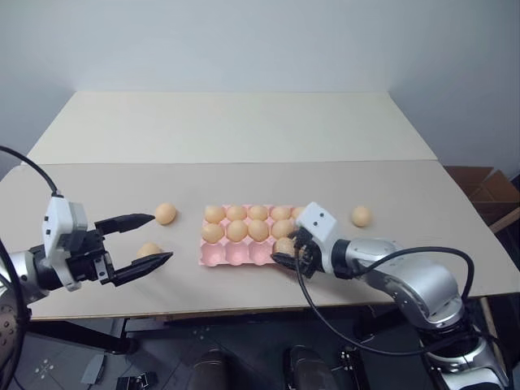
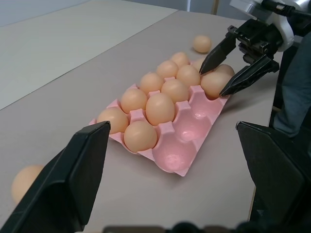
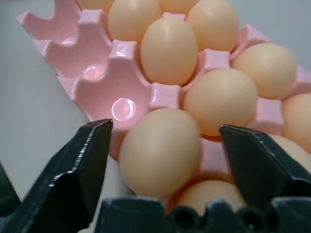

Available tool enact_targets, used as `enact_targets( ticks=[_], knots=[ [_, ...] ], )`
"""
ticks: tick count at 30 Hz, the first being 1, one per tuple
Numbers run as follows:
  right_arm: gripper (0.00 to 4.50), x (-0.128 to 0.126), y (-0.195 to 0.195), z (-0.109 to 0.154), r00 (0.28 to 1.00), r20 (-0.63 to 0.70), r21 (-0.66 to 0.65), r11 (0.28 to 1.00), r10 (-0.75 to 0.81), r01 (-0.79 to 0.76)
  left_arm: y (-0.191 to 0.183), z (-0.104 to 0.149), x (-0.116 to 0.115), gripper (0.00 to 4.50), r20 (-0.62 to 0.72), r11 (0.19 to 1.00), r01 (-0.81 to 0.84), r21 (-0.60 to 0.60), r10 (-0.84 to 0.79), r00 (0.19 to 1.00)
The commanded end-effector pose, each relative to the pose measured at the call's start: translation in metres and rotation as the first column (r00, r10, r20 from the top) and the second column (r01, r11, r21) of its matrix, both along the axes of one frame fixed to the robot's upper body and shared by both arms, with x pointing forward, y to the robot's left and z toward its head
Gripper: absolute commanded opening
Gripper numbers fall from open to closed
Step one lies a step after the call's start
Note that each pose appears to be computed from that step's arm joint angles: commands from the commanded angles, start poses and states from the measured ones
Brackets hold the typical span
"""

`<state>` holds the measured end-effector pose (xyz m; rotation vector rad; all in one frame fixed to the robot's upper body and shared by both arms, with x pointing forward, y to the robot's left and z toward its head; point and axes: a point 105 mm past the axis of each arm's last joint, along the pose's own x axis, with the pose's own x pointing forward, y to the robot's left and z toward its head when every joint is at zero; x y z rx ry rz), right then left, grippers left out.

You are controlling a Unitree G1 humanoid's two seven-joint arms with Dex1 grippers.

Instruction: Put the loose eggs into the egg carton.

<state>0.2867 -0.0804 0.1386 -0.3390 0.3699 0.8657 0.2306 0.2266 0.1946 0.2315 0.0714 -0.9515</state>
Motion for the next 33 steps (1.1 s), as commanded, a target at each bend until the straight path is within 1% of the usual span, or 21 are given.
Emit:
enact_targets(
  ticks=[1,2,5,8,10,12,14,18,23,26,27,30,33],
  knots=[
    [4.47,-0.004,-0.017,0.033,0.994,0.112,0.011,1.0,0.014,-0.016,0.0,0.01,-0.002,4.5,0.054,1.0,0.005,0.023,-0.006,0.998],
    [4.47,-0.006,-0.021,0.037,0.992,0.122,0.006,1.0,0.019,-0.02,0.001,0.01,-0.002,4.5,0.053,1.0,0.005,0.023,-0.006,0.999],
    [4.47,-0.009,-0.046,0.059,0.984,0.174,0.035,0.999,0.023,-0.03,0.005,0.008,0.0,4.5,0.046,1.0,-0.007,0.006,0.007,0.999],
    [4.47,-0.018,-0.076,0.073,0.97,0.231,0.102,0.989,0.078,-0.104,0.011,0.009,-0.003,4.5,0.056,0.999,0.004,-0.034,-0.002,0.998],
    [4.47,-0.026,-0.096,0.07,0.963,0.247,0.101,0.985,0.11,-0.138,0.014,0.005,-0.005,4.5,0.042,0.999,-0.011,-0.041,0.012,0.999],
    [4.47,-0.035,-0.115,0.062,0.966,0.222,0.091,0.984,0.131,-0.155,0.02,-0.003,-0.008,4.5,0.014,0.999,-0.037,-0.027,0.038,0.999],
    [4.47,-0.038,-0.126,0.056,0.968,0.209,0.073,0.985,0.136,-0.155,0.024,-0.008,-0.011,4.5,-0.002,0.999,-0.051,-0.017,0.051,0.999],
    [4.47,-0.03,-0.133,0.048,0.975,0.207,0.061,0.993,0.086,-0.1,0.024,-0.008,-0.011,4.5,0.0,0.998,-0.054,-0.019,0.054,0.999],
    [4.47,-0.022,-0.132,0.047,0.973,0.223,0.068,0.995,0.055,-0.072,0.02,-0.003,-0.006,4.5,0.031,0.997,-0.059,-0.04,0.06,0.998],
    [4.47,-0.012,-0.132,0.045,0.974,0.226,0.074,0.997,0.015,-0.033,0.014,-0.001,-0.002,4.5,0.049,0.998,-0.04,-0.045,0.042,0.998],
    [4.47,-0.004,-0.132,0.043,0.974,0.224,0.063,0.998,-0.017,0.003,0.012,-0.001,0.0,4.5,0.056,0.999,-0.032,-0.044,0.034,0.998],
    [4.47,0.03,-0.138,0.032,0.958,0.216,0.02,0.982,-0.189,0.189,0.007,0.003,0.006,4.5,0.075,0.999,-0.008,-0.048,0.012,0.997],
    [4.47,0.063,-0.151,0.019,0.898,0.178,-0.007,0.912,-0.402,0.41,0.003,0.005,0.011,4.5,0.085,0.999,0.011,-0.049,-0.007,0.996]
  ],
)
